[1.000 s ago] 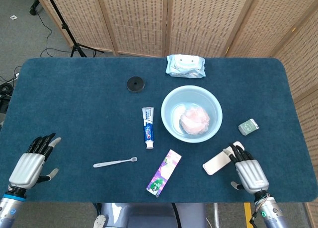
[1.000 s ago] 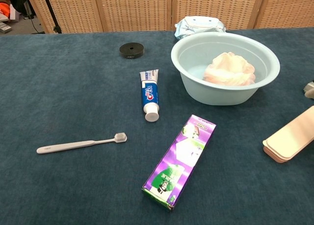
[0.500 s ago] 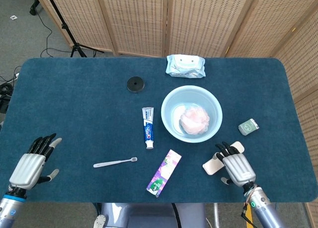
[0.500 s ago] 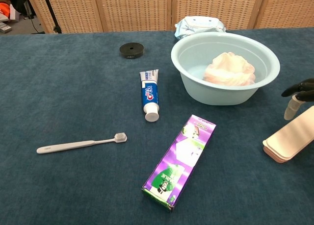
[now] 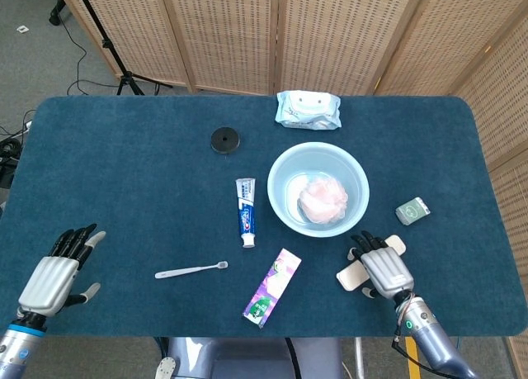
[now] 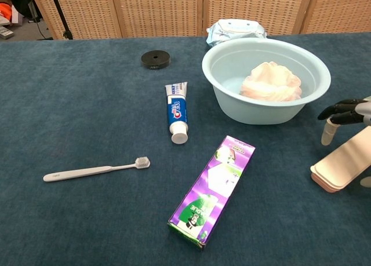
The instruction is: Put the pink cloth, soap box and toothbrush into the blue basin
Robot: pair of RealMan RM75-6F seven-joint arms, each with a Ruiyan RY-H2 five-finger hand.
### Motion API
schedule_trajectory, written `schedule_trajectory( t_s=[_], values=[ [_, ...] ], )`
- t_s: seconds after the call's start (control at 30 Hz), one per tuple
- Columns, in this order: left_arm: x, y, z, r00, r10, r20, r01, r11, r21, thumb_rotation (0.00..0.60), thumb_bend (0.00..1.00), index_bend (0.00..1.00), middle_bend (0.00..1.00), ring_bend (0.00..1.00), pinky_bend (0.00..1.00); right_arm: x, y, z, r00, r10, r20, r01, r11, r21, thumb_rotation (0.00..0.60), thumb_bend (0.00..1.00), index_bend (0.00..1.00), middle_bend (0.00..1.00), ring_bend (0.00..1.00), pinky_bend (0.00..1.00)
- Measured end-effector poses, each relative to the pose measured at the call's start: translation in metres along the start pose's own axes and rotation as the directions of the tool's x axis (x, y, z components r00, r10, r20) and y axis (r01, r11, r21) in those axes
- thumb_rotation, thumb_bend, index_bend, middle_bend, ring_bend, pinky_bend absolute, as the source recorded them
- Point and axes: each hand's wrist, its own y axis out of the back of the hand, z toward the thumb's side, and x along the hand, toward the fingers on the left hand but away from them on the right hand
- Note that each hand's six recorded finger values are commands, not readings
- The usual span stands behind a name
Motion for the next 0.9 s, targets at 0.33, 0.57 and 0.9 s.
schedule_trajectory(
  t_s=[0.33,0.57,0.9],
  values=[
    [-0.001,-0.001,0.003,1.0,-0.002,0.009,0.002,1.0,0.002,0.6,0.24,0.0,0.0,0.0,0.0,-0.01,-0.005,-0.001,1.0,0.023,0.003,-0.023,1.0,0.001,0.6,0.1,0.35,0.13,0.06,0.16],
    [-0.001,-0.002,0.004,1.0,-0.007,0.014,0.007,1.0,0.002,0.6,0.25,0.0,0.0,0.0,0.0,-0.014,-0.01,-0.001,1.0,0.029,-0.002,-0.029,1.0,-0.007,0.6,0.1,0.38,0.13,0.06,0.16],
    [-0.001,-0.002,0.005,1.0,-0.007,0.015,0.007,1.0,0.003,0.6,0.24,0.0,0.0,0.0,0.0,-0.014,-0.023,-0.002,0.999,0.051,-0.001,-0.051,0.999,-0.011,0.6,0.13,0.44,0.15,0.08,0.16]
  ],
)
